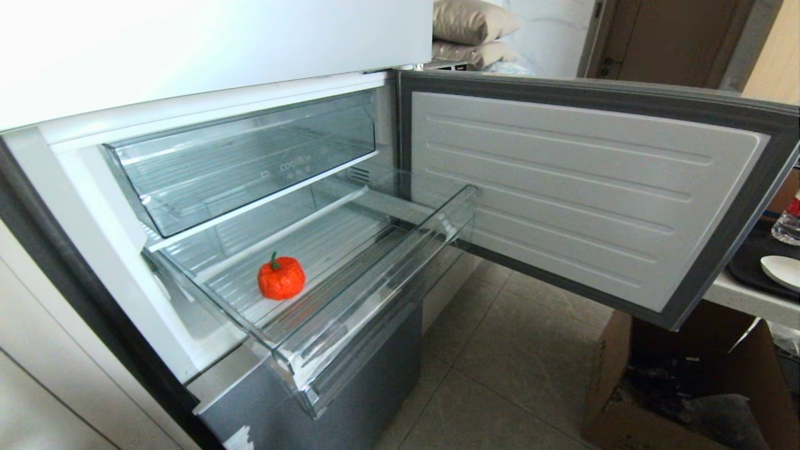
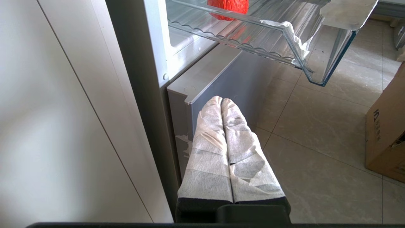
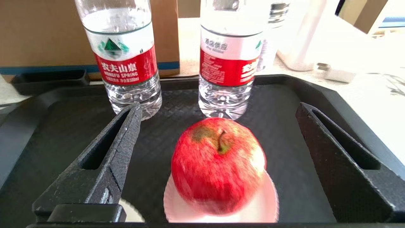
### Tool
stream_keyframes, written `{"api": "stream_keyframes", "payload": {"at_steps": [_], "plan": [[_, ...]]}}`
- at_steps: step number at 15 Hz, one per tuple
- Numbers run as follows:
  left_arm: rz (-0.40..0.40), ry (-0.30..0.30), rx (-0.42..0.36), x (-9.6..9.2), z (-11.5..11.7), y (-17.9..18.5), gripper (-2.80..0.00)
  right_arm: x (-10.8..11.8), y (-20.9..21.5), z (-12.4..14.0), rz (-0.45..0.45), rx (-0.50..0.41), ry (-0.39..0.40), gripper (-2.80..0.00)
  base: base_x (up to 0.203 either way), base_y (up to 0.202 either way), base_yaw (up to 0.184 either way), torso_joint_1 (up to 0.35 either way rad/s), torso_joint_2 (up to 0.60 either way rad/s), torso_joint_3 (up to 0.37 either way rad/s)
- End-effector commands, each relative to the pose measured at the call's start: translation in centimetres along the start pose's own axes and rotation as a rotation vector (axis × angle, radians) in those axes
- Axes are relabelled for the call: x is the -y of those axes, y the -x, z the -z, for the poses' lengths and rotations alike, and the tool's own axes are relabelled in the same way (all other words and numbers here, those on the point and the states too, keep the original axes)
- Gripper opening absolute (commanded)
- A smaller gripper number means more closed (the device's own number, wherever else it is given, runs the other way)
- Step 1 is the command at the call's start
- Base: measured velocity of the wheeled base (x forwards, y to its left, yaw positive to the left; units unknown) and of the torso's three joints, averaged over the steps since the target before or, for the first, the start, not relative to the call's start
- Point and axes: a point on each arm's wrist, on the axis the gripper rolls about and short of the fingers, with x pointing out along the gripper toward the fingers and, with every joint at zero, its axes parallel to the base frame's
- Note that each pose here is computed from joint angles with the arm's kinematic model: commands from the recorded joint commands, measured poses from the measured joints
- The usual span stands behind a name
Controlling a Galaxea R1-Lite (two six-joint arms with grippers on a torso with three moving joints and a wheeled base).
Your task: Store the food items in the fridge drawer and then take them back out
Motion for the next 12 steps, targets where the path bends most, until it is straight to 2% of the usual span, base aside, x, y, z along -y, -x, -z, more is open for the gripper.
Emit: {"api": "stream_keyframes", "payload": {"at_steps": [1,12], "plan": [[0.000,0.000,0.000,0.0,0.0,0.0,-2.80,0.0,-0.8,1.7,-0.006,-0.022,-0.002,0.00,0.000,0.000,0.000,0.000,0.00,0.000],[0.000,0.000,0.000,0.0,0.0,0.0,-2.80,-0.8,-2.3,5.4,-0.032,-0.081,-0.006,0.00,0.000,0.000,0.000,0.000,0.00,0.000]]}}
